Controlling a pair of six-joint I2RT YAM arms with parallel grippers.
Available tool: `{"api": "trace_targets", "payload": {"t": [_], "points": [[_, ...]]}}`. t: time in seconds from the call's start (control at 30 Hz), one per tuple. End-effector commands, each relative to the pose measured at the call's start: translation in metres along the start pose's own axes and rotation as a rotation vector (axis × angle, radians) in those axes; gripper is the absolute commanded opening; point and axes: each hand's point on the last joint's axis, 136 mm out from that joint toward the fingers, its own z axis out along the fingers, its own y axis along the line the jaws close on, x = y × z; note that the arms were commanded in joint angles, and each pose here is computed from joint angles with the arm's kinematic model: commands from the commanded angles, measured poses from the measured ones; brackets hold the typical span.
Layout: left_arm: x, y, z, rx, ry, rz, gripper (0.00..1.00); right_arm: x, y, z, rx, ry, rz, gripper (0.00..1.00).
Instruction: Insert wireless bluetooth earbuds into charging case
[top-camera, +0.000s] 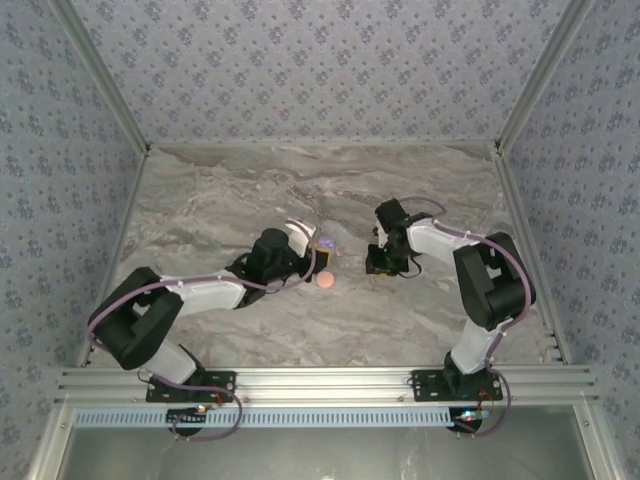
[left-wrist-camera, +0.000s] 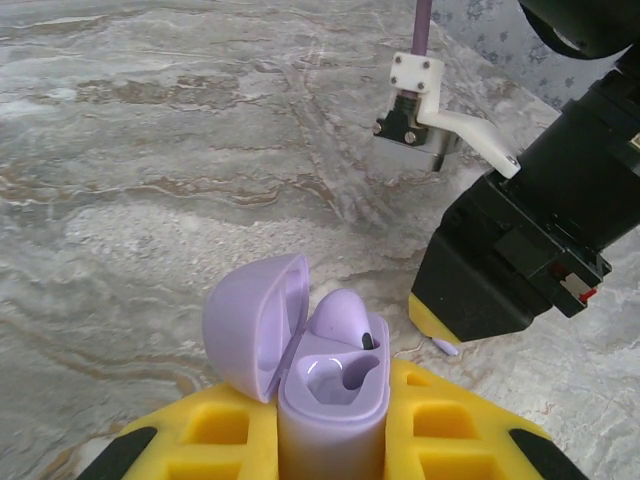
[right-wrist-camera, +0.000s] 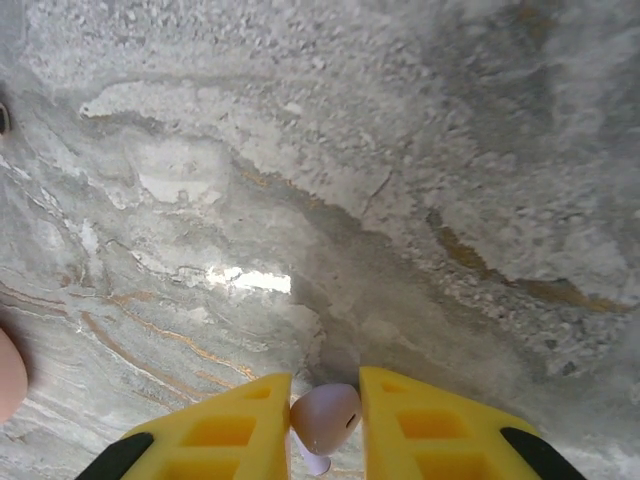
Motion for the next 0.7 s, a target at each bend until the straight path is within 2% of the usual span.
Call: {"api": "trace_targets", "payload": {"t": [0.0,0.37,0.67], "points": [[-0.013,-0.015,0.006,0.064,-0.075,0.011,0.11,-0.01,0.003,-0.011,-0.053,-0.075,0.021,0.22],[0.0,-0.022,0.02,0.087,-0.058,0.005,0.11,-0.029,0.016,-0.052,-0.193,-0.263,0.011,0.22],[-0.005,-0.03,0.022,0.117,-0.092,0.006,0.11,-0.049,0.05,-0.106,-0.348,-0.435,-0.064,0.23]]}}
